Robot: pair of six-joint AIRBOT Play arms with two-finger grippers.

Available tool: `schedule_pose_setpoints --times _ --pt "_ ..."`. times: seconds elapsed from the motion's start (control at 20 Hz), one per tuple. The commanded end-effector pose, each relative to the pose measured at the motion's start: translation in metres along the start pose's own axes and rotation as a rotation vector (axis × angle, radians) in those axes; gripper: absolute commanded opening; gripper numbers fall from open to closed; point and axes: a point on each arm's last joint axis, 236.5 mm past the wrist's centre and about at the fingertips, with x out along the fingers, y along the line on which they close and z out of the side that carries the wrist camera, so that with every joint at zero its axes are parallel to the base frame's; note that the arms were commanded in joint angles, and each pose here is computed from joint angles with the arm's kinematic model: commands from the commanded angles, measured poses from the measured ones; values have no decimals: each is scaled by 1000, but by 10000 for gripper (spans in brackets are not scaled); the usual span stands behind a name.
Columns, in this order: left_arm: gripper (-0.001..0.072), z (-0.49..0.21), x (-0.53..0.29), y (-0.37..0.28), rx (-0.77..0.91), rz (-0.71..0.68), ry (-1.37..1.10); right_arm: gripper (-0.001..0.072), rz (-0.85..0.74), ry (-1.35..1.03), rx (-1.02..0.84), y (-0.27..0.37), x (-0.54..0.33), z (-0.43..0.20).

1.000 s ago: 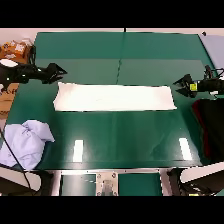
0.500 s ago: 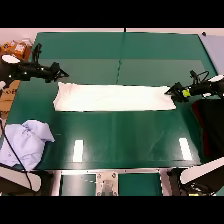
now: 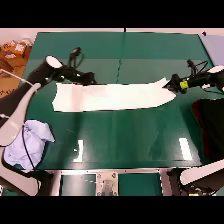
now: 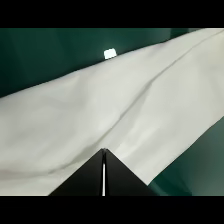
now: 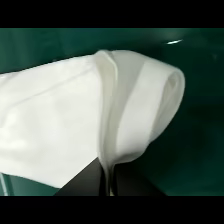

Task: Fold the shirts.

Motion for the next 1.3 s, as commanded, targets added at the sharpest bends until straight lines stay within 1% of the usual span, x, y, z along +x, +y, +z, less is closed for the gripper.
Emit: schedule_pose_setpoints --times 0.0,0.2,0.3,0.4,0.55,0.75,0.8,0.85,1.0,1.1,1.25 --pt "23 -27 62 -48 82 -11 41 15 78 -24 -112 67 -54 -8" --pt "23 -65 131 -106 114 -96 132 16 208 -66 -221 149 -116 -35" --pt "23 -73 151 -129 104 -129 157 16 233 -83 -255 170 -135 -47" --pt "24 -77 163 -141 95 -145 169 16 226 -99 -266 175 -144 -51" --pt "24 -80 166 -149 80 -171 177 16 185 -123 -249 160 -148 -45" --pt "22 -82 141 -137 108 -180 281 16 166 -140 -239 151 -151 -40" --pt "22 -77 127 -125 129 -160 317 16 168 -136 -243 153 -150 -41" --pt "21 -69 108 -105 127 -101 357 16 178 -130 -249 158 -148 -43" --pt "22 -40 36 -25 75 166 440 16 263 -111 -292 195 -136 -51" --pt "22 -25 -9 14 15 273 429 16 301 -102 -318 227 -118 -58" --pt "22 -7 -76 74 -69 439 383 16 351 -90 -358 282 -68 -72"
